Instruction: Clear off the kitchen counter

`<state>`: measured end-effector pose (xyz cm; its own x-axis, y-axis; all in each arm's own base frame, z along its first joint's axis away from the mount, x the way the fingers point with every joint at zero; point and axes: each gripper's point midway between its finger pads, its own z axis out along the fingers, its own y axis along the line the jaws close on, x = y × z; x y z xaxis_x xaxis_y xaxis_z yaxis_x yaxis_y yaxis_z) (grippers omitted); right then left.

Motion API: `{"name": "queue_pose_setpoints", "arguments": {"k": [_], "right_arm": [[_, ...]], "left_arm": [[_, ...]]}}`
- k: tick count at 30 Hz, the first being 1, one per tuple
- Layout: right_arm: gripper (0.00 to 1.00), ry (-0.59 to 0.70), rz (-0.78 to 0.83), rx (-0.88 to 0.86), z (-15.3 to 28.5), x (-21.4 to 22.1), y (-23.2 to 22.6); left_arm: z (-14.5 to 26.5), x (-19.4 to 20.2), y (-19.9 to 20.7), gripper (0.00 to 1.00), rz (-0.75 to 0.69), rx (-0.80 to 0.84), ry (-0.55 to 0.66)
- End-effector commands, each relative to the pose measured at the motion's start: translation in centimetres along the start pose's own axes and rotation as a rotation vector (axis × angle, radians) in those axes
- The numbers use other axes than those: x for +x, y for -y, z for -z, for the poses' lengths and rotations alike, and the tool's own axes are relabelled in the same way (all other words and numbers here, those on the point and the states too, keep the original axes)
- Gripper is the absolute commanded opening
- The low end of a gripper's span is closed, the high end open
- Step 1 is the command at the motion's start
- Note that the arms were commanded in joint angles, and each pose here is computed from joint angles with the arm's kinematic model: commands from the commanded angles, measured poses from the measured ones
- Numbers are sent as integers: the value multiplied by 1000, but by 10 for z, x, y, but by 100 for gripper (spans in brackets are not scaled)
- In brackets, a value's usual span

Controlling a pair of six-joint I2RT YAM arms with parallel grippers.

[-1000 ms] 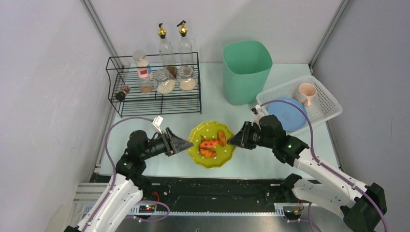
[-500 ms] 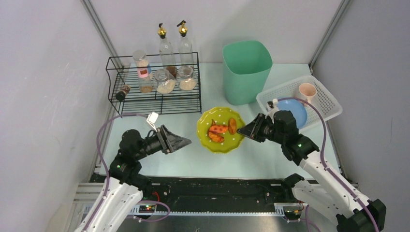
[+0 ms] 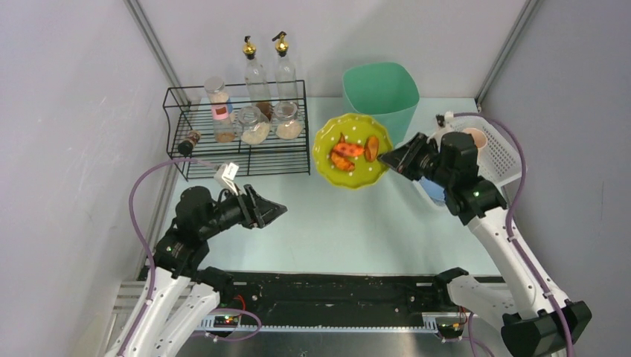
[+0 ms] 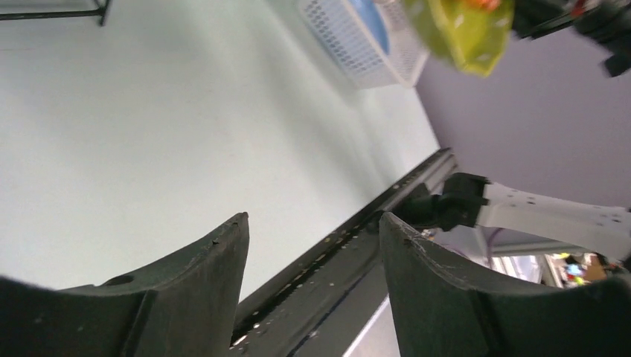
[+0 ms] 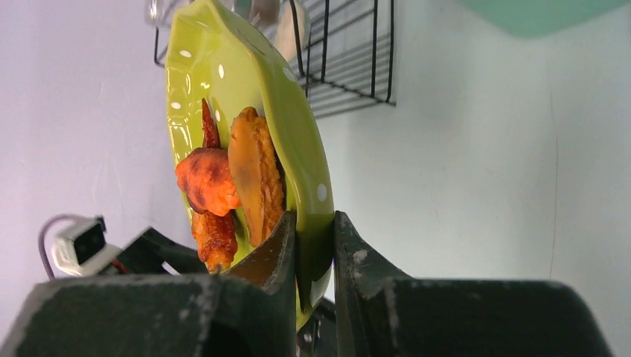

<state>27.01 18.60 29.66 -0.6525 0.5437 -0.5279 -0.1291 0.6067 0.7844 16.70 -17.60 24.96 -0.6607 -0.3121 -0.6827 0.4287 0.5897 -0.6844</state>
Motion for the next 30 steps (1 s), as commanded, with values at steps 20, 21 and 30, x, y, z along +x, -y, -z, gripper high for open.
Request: {"name": "queue_pose_setpoints", "arguments": {"k": [20, 21, 30], "right_arm": [[0, 567, 79, 27, -17, -253, -70], [0, 594, 87, 24, -13, -263, -77], [0, 679, 206, 204, -34, -302, -42]], "left_arm": [[-4, 14, -32, 71, -142, -88, -62], [-3, 14, -31, 71, -144, -87, -60], [1, 14, -29, 72, -153, -77, -37]]}}
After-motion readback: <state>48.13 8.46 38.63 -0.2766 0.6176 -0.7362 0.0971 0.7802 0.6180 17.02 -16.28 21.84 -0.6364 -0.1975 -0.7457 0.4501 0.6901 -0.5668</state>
